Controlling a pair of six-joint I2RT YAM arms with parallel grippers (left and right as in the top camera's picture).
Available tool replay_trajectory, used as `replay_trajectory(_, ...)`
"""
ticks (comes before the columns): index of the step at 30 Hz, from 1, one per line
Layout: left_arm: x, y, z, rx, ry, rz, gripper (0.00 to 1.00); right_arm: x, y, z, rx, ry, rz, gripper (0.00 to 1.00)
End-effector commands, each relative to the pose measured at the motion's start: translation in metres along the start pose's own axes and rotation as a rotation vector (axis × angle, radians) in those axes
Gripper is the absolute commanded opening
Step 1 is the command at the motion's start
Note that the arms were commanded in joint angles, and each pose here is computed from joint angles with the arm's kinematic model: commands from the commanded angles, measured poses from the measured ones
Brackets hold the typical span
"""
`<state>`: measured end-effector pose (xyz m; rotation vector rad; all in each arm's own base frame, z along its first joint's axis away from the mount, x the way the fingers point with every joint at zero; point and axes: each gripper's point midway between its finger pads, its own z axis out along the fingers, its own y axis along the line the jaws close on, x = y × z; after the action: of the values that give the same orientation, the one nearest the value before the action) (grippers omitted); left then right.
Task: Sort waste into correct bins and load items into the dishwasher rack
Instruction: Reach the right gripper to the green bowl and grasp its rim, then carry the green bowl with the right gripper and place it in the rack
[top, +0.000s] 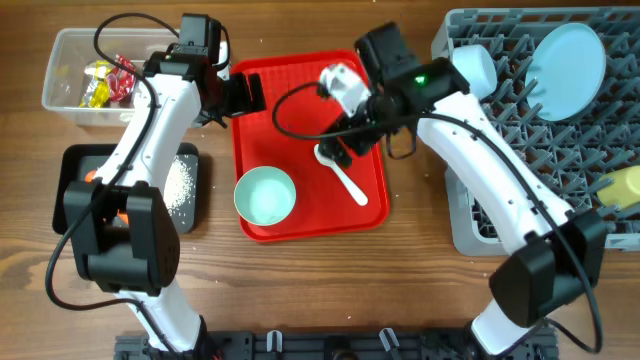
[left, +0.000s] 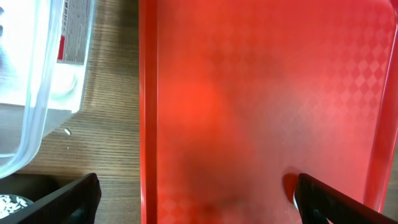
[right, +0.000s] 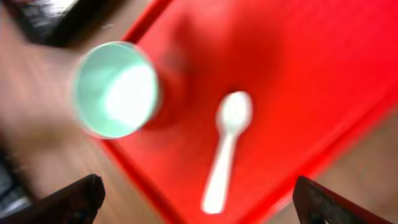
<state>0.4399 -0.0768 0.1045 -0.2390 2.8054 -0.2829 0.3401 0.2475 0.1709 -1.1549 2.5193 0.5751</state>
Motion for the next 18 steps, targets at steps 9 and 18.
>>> replay_trajectory(9, -0.005, -0.002, -0.011, 0.001, -0.03, 0.006, 1.0, 0.011, 0.045, 0.111, -0.069, -0.019, 0.815, 0.78)
replay_trajectory(18, -0.005, -0.002, -0.011, 0.001, -0.03, 0.006, 1.0, 0.042, 0.058, 0.167, 0.01, 0.101, 0.877, 0.22)
